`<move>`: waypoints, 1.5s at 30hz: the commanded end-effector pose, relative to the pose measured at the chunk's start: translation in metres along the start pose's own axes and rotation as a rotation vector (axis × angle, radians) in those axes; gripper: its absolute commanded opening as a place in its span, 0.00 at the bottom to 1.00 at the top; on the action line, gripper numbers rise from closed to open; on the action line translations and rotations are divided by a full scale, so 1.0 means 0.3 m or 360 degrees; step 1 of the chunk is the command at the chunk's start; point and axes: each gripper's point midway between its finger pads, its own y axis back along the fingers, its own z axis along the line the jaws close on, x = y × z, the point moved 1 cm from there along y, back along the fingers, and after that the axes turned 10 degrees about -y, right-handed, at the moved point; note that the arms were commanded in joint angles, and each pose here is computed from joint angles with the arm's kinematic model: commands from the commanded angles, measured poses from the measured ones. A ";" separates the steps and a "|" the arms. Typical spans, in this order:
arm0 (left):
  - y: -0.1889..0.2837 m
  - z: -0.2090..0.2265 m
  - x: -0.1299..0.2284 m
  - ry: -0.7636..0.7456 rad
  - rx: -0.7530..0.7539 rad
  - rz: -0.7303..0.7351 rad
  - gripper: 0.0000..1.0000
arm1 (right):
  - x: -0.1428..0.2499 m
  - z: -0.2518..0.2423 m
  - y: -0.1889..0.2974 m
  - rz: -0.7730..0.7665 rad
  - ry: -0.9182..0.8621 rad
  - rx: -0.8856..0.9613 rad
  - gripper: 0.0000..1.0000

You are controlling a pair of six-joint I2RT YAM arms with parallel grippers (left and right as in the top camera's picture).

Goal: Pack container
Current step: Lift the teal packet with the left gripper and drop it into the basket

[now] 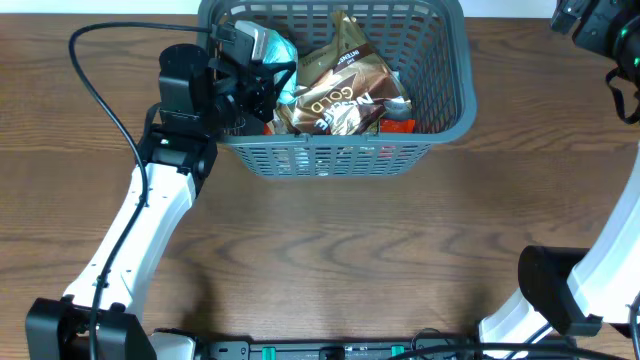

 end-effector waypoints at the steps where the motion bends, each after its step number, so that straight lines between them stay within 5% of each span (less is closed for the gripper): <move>1: 0.010 -0.016 -0.043 -0.0067 0.0024 -0.0052 0.07 | -0.013 -0.009 0.020 -0.0028 -0.0028 -0.0002 0.99; 3: 0.010 -0.016 -0.042 -0.0066 0.0024 -0.0050 0.37 | -0.013 -0.009 0.020 -0.0028 -0.0028 -0.0002 0.99; 4: 0.010 -0.016 -0.042 -0.0065 0.0024 -0.0050 0.62 | -0.013 -0.009 0.020 -0.0028 -0.0028 -0.0002 0.99; 5: 0.010 -0.016 -0.042 -0.0065 0.0024 -0.0050 0.98 | -0.013 -0.009 0.020 -0.0028 -0.0028 -0.0002 0.99; 16: 0.076 -0.034 -0.134 -0.0122 -0.0001 -0.0153 0.99 | -0.013 -0.009 0.020 -0.0028 -0.0028 -0.0002 0.99; 27: 0.388 0.070 -0.314 -0.0120 -0.0382 -0.0362 0.99 | -0.013 -0.009 0.020 -0.0028 -0.0028 -0.0002 0.99; 36: 0.734 0.295 -0.105 -0.0001 -0.1254 0.0086 0.99 | -0.013 -0.009 0.020 -0.0028 -0.0028 -0.0002 0.99; 45: 0.765 0.296 -0.052 0.0044 -0.1281 0.0186 0.99 | -0.013 -0.009 0.020 -0.0028 -0.0028 -0.0002 0.99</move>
